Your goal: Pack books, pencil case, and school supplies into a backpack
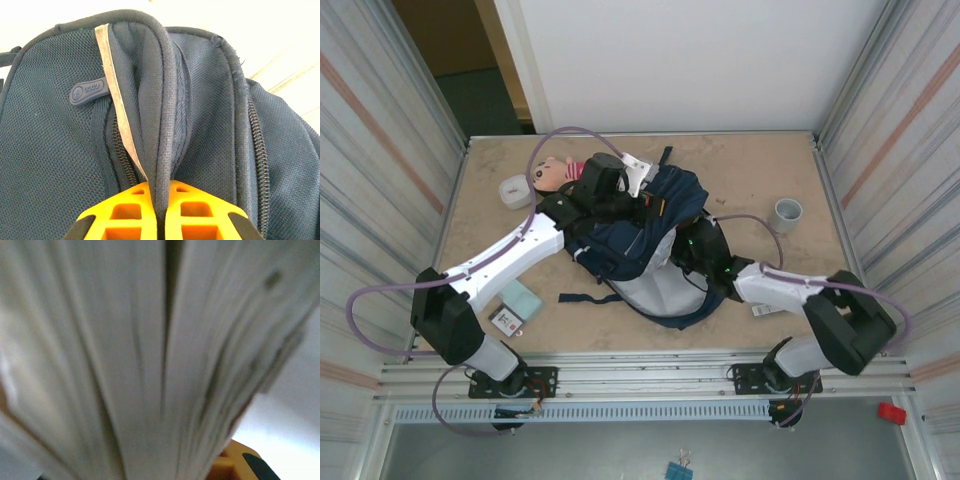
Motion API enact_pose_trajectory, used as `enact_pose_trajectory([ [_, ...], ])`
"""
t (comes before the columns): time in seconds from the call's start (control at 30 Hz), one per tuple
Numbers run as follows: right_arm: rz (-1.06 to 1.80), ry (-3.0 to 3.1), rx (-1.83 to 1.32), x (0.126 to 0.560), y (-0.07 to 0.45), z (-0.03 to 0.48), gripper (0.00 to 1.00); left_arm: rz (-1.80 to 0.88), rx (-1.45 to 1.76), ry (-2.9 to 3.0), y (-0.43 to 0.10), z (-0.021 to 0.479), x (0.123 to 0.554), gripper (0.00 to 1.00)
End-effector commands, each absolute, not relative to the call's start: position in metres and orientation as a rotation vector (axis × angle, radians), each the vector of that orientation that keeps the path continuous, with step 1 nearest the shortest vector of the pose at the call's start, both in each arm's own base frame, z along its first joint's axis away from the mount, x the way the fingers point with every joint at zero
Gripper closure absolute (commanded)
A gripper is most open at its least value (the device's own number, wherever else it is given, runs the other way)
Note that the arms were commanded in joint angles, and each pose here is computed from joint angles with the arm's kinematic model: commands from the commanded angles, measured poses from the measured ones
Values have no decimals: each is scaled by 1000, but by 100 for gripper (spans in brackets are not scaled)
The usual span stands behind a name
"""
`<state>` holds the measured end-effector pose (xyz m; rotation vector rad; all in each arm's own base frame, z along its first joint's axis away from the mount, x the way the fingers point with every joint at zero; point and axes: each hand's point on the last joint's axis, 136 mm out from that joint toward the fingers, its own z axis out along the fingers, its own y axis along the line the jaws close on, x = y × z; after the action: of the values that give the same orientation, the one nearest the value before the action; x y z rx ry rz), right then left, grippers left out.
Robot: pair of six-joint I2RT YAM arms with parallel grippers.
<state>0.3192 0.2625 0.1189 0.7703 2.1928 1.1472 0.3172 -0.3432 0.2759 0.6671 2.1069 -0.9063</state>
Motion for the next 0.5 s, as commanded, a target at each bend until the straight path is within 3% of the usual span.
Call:
enact_pose_trajectory([
  [0.0,1244,2053,769,346,280,151,98,-1002,670,1847,-351,350,319,100],
  [0.13,1159,2140,801,353,283,120,87,-982,667,1854,-348,348,320,100],
  [0.33,1097,2239,875,344,267,92,50,-904,612,1881,-336,339,328,100],
  [0.47,1024,2307,822,331,254,99,42,-864,596,1900,-330,333,332,100],
])
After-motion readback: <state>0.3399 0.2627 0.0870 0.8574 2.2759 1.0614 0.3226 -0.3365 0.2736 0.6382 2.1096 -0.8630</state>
